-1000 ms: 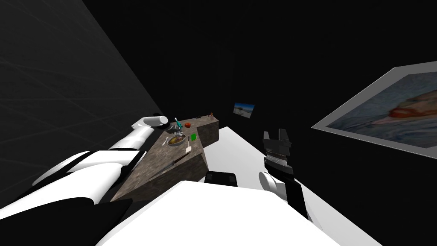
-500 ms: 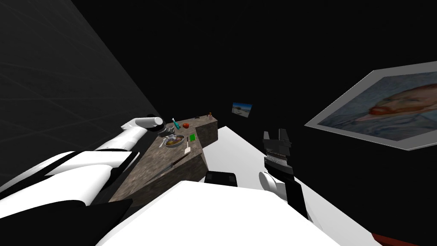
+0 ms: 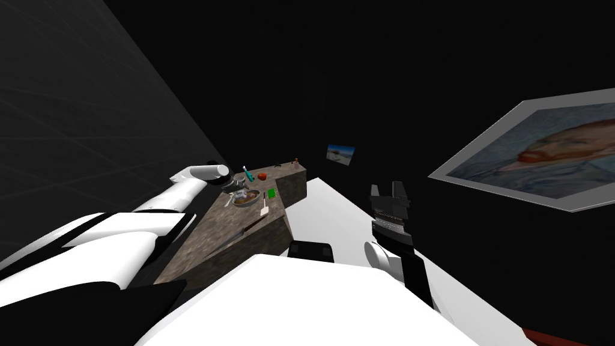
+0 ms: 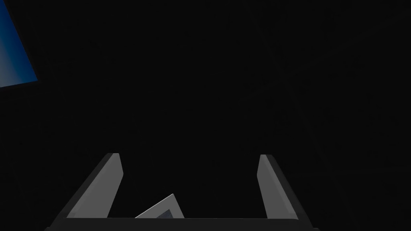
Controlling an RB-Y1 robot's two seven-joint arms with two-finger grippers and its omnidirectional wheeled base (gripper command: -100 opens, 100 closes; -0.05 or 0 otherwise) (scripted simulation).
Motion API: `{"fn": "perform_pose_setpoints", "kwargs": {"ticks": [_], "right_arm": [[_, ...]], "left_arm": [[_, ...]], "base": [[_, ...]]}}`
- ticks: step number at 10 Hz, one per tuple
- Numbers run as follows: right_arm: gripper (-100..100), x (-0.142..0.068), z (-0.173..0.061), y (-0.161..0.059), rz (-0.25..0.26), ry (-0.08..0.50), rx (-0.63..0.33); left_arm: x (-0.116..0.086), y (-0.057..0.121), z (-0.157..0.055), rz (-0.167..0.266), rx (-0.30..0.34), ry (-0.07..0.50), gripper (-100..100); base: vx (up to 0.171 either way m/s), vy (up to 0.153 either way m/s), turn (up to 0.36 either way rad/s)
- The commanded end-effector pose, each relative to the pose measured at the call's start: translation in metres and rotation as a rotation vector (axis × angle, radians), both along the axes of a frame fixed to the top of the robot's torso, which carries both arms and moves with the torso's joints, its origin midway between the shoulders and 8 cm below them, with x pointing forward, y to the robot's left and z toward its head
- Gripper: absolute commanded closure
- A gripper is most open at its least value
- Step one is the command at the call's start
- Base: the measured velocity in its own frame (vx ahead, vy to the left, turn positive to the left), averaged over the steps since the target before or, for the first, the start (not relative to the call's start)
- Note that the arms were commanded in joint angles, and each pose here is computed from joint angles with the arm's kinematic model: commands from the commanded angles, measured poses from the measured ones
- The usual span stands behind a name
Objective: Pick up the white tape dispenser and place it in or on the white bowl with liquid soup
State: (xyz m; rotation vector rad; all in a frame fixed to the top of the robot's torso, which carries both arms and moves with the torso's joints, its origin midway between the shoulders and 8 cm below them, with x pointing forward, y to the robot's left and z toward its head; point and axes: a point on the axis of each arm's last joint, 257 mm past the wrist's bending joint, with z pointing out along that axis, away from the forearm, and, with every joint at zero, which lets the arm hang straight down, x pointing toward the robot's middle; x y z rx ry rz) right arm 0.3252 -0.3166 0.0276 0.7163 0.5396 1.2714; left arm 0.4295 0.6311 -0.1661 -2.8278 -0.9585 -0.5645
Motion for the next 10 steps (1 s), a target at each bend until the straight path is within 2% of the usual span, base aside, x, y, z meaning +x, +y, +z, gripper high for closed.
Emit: {"fn": "perform_pose_setpoints", "kwargs": {"ticks": [1, 2, 3, 5, 10], "right_arm": [[0, 0.000, 0.000, 0.000, 0.000, 0.000, 0.000], [0, 0.000, 0.000, 0.000, 0.000, 0.000, 0.000], [0, 0.000, 0.000, 0.000, 0.000, 0.000, 0.000], [0, 0.000, 0.000, 0.000, 0.000, 0.000, 0.000], [0, 0.000, 0.000, 0.000, 0.000, 0.000, 0.000]], "left_arm": [[0.000, 0.000, 0.000, 0.000, 0.000, 0.000, -100], [0.000, 0.000, 0.000, 0.000, 0.000, 0.000, 0], [0.016, -0.003, -0.013, -0.051, 0.044, 0.009, -100], [0.032, 0.011, 0.005, -0.109, 0.144, -0.020, -100], [0.048, 0.052, 0.032, -0.229, 0.393, -0.036, -100]], "base": [[0.000, 0.000, 0.000], [0.000, 0.000, 0.000], [-0.073, 0.088, -0.083], [-0.059, 0.082, -0.060], [-0.002, 0.004, 0.015]]}}
